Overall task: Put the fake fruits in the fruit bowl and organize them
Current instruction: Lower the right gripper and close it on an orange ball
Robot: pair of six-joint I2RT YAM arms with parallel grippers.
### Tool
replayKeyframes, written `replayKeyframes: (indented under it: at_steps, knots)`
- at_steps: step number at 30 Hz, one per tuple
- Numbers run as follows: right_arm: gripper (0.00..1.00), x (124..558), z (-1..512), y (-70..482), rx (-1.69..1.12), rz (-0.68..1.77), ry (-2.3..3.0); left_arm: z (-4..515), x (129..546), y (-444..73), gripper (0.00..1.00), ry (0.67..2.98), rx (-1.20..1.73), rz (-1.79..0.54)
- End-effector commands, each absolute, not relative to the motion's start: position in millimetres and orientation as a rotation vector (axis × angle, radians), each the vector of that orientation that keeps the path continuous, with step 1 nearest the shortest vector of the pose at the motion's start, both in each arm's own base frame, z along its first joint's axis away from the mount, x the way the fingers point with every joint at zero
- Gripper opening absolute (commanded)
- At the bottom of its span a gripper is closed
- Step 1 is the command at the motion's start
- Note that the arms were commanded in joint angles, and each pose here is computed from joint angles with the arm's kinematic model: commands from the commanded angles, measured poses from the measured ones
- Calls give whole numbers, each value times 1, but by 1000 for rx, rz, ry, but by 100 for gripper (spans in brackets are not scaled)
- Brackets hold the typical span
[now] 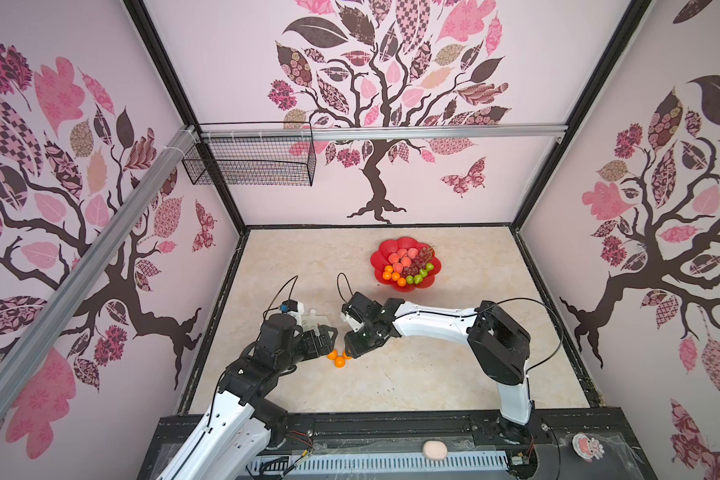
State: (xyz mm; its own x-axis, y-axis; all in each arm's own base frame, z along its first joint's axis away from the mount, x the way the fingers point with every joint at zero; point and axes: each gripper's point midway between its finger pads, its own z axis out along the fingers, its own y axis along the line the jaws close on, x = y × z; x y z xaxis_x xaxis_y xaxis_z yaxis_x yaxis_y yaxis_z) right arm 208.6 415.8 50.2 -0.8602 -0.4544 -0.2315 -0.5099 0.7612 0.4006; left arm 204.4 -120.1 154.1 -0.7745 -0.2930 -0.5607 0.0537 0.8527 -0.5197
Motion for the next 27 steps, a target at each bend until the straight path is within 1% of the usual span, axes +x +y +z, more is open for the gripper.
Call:
replayKeyframes:
  at_steps: [1,27]
  knots:
    - [49,211,49,426,-781,710,2843,153,208,-120,99,2338,-188,-693]
    - [49,209,24,428,-788,669,2919,148,211,-118,98,2333,-189,-668]
